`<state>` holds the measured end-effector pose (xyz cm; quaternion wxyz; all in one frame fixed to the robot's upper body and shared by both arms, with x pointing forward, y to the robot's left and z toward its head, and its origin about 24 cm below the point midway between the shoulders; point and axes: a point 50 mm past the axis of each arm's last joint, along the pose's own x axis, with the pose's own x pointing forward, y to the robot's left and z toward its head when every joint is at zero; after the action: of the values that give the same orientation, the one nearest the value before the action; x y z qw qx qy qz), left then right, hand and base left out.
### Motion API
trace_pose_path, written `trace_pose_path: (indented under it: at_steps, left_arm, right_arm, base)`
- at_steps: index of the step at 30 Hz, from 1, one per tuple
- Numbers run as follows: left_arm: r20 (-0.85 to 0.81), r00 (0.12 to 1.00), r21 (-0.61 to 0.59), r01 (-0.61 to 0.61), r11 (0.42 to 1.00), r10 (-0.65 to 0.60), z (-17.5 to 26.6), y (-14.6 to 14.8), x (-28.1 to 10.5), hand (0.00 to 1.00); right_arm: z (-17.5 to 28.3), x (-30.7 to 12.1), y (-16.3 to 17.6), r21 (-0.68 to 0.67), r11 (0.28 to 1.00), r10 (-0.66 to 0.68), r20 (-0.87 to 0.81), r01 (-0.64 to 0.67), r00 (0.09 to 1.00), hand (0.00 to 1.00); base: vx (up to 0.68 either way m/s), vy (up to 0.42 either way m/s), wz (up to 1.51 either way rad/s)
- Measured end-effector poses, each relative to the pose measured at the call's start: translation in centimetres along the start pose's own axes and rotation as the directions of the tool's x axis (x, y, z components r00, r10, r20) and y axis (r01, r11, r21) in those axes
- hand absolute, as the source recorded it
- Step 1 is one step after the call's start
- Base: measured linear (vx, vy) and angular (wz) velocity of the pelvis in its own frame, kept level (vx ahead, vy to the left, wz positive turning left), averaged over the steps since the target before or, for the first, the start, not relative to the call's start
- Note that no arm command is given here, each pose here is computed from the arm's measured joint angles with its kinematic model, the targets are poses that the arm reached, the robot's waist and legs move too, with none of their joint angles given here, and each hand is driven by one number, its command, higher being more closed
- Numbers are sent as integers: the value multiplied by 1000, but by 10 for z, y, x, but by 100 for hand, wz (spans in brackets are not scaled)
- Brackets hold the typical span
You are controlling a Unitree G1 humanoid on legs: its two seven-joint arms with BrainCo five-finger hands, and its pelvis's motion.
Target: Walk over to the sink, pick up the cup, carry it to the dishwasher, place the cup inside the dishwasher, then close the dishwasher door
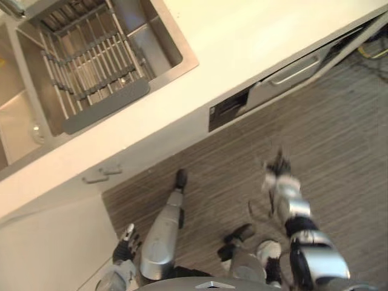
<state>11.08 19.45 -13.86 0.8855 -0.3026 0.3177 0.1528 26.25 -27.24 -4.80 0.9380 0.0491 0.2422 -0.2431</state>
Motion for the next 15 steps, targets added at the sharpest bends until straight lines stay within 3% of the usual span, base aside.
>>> trace_pose_path:
  at_steps: [4, 7, 11, 15]
  left_arm:
    - [32, 994, 22, -104, 994, 103, 16, 32, -6, 0]
    - [-1, 984, 64, -175, 982, 176, 14, 51, -17, 0]
    - [-89, 971, 100, -213, 972, 222, -10, 53, -27, 0]
    - [-109, 967, 94, -218, 971, 228, -14, 45, -20, 0]
  right_arm:
    - [-109, -43, -33, 115, 989, -54, -296, 91, 954, 0]
    - [-157, -79, -41, 109, 987, -62, -419, 118, 906, 0]
    - [-184, -106, -39, 83, 993, -37, -490, 89, 871, 0]
    - [-175, -103, -21, 105, 995, 39, -413, 5, 910, 0]
  base:
    - [-26, 26, 12]
    - [83, 79, 41]
    - [248, 71, 74]
    - [251, -50, 65]
